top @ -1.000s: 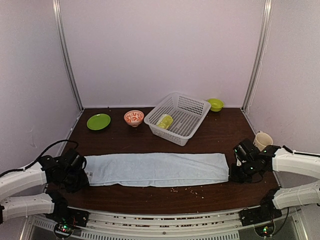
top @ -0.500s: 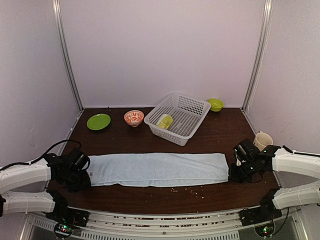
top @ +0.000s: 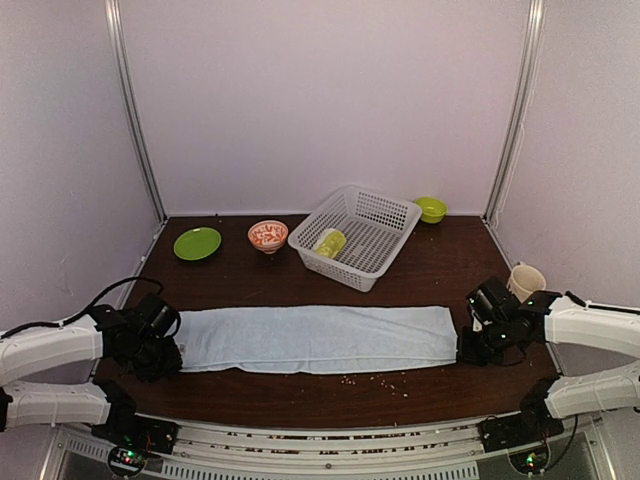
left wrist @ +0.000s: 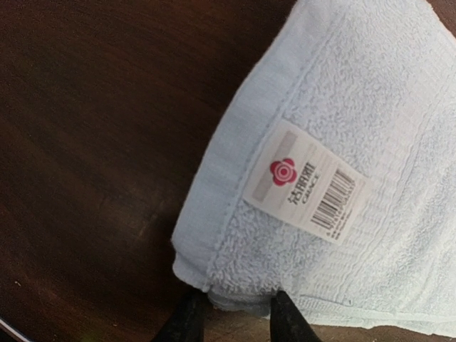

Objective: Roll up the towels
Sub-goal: Smooth out the towel at the center of the board.

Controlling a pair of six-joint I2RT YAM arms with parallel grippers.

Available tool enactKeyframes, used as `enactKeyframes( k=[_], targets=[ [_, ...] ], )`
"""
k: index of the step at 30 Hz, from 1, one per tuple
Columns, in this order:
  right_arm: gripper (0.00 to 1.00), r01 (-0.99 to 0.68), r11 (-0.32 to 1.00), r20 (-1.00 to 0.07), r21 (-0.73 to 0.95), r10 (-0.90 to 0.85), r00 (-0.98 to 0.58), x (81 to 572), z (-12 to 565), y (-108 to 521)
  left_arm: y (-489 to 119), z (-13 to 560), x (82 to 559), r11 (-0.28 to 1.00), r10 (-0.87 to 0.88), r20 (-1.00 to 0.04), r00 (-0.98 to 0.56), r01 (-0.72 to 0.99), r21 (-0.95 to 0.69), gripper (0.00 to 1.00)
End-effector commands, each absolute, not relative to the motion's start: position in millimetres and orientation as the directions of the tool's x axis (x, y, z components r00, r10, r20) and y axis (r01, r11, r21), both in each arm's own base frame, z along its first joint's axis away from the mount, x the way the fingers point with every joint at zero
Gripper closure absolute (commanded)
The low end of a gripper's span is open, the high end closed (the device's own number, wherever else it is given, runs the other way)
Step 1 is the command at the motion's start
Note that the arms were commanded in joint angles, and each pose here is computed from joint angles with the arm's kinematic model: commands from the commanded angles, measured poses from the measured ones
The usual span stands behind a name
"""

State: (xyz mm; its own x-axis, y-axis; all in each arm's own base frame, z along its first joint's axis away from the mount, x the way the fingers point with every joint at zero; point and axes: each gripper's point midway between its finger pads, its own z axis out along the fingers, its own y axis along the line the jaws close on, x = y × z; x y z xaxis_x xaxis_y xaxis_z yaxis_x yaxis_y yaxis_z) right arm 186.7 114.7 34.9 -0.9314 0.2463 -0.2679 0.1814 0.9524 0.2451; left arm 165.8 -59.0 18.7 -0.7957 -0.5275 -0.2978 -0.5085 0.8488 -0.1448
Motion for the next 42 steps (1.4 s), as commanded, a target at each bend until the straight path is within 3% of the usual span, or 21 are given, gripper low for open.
enactKeyframes(
  k=[1, 7, 15, 25, 42],
  targets=[
    [1.00, 0.181, 0.950, -0.276, 0.253, 0.250, -0.928, 188, 35, 114, -61, 17, 171, 0.850, -0.527, -0.305, -0.794, -0.505, -0.154, 0.68],
    [1.00, 0.180, 0.949, -0.275, 0.258, 0.251, -0.928, 188, 35, 115, -59, 10, 168, 0.853, -0.521, -0.289, -0.803, -0.505, -0.135, 0.71],
    [1.00, 0.180, 0.949, -0.283, 0.258, 0.253, -0.925, 190, 37, 114, -56, -3, 162, 0.858, -0.511, -0.267, -0.817, -0.503, -0.102, 1.00],
    [1.00, 0.269, 0.939, -0.359, 0.215, 0.332, -0.873, 197, 50, 85, -48, 5, 166, 0.847, -0.525, -0.283, -0.803, -0.525, -0.084, 1.00],
    [1.00, 0.406, 0.872, -0.311, 0.273, 0.479, -0.821, 178, 42, 64, -46, 2, 166, 0.829, -0.554, -0.287, -0.781, -0.548, -0.109, 1.00]
  ],
)
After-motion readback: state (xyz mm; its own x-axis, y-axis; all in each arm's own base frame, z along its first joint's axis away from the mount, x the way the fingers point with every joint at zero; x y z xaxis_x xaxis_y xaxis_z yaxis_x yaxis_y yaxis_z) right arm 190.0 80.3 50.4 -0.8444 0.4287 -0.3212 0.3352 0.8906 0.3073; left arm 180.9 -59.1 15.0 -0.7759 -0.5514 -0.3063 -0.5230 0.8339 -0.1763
